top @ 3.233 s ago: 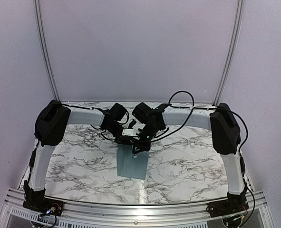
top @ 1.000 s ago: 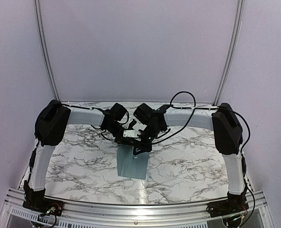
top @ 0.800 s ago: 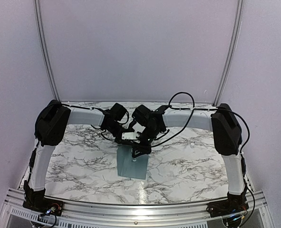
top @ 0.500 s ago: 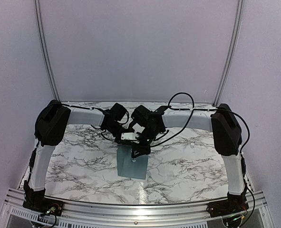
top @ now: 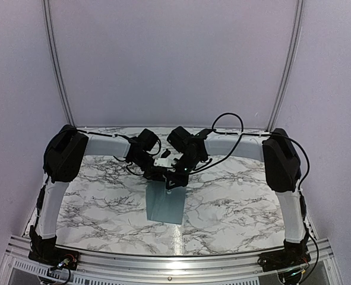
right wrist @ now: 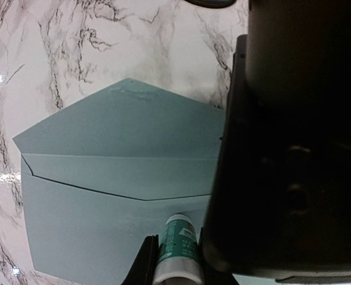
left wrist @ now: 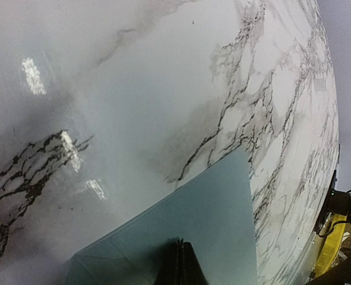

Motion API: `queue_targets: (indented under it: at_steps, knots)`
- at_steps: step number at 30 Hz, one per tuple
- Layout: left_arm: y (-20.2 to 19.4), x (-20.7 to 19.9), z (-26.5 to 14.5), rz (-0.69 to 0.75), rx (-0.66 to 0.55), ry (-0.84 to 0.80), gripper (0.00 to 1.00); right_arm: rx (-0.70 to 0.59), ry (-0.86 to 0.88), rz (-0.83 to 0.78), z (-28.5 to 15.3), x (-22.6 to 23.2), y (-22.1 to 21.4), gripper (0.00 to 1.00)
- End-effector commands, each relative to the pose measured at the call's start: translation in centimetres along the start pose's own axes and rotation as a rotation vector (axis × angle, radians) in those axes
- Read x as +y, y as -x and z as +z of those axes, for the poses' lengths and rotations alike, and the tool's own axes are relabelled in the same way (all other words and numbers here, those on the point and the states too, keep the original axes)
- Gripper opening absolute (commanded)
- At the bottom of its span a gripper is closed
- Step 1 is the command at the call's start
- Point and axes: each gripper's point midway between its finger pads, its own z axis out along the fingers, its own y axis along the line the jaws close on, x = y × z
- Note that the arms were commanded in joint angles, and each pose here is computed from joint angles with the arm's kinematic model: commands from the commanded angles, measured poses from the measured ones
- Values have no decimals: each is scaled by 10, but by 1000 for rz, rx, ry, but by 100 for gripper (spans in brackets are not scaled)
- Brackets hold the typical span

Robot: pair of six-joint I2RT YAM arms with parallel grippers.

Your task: Place the letter into the envelope and seal it

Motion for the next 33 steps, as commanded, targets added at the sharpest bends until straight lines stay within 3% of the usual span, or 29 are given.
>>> queue_targets:
  at_steps: [1, 9, 15, 20, 24, 27, 33]
  knots:
    - [-35, 33, 20, -56, 108, 95, 0, -46, -52, 9, -12, -17, 15, 0]
    - [-33, 39, 23, -67, 107, 102, 0, -210, 131, -106, -83, 49, 56, 0]
    - [-20, 34, 22, -61, 77, 99, 0, -255, 182, -148, -119, 77, 52, 0]
    - [17, -15, -11, 15, -27, 4, 0, -315, 178, -122, -159, 75, 44, 0]
    - [59, -75, -72, 126, -214, -29, 9, -437, 140, -97, -210, 66, 45, 0]
    - [78, -115, -123, 243, -407, -33, 23, -542, 82, -95, -251, 62, 47, 0]
    - [60, -167, -217, 437, -910, -141, 39, -730, -8, -27, -304, 46, 35, 0]
